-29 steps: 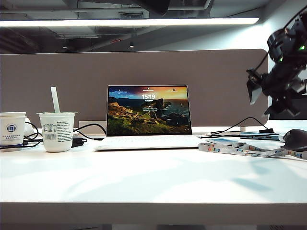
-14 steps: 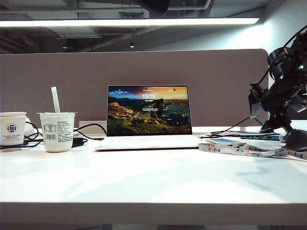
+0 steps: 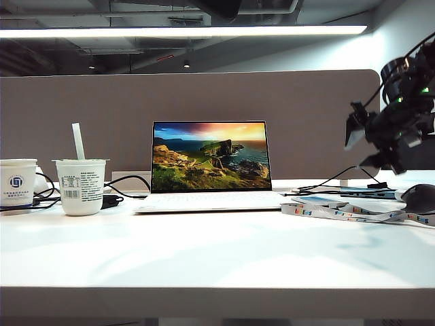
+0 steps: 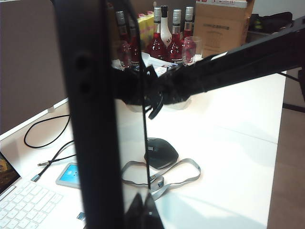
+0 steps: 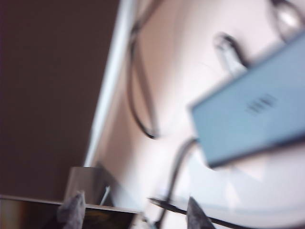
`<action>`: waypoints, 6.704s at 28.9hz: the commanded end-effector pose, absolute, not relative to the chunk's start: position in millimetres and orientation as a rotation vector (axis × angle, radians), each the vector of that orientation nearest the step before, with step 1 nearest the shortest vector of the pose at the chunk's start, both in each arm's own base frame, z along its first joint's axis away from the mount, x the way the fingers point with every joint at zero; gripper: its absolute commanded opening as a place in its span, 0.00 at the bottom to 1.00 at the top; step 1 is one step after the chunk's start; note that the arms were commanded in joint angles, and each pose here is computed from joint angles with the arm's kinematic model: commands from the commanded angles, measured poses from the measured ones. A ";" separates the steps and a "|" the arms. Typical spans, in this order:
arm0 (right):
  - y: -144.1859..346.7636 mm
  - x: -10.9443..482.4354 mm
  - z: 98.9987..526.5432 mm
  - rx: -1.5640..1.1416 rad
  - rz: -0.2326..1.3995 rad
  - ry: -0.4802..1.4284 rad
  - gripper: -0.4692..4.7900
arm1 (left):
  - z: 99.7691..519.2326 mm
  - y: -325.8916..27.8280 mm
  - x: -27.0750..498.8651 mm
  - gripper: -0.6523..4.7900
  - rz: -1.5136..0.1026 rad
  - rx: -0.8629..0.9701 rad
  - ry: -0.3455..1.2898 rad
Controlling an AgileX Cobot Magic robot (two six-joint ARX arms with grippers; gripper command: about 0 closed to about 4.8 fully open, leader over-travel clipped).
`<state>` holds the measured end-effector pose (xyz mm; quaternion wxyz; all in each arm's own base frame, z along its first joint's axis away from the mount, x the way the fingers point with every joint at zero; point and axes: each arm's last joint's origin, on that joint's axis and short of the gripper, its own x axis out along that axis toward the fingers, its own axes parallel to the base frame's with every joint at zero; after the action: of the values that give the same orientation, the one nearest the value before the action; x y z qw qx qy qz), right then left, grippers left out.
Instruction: Pick up the black phone, pick up the charger plug, insert the charger plug into the phone's charging port, and finally place the connected phone back on the desk.
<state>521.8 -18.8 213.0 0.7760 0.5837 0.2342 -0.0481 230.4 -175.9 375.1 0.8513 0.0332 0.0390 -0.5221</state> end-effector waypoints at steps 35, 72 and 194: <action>-25.8 518.3 221.0 -0.685 0.682 0.555 0.66 | 384.9 -174.8 228.2 0.11 -1.099 0.066 0.012; -40.4 535.7 158.0 -0.612 0.538 0.700 0.09 | 384.9 -174.8 228.2 0.11 -1.100 0.066 0.012; 112.0 425.8 267.2 1.413 -0.688 0.978 0.49 | 402.9 -123.3 238.4 0.11 -0.863 -0.081 0.012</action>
<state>430.9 107.7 268.3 0.6523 0.5732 0.4246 -0.2561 241.2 -124.3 393.7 0.9089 -0.0378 0.0364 -0.4137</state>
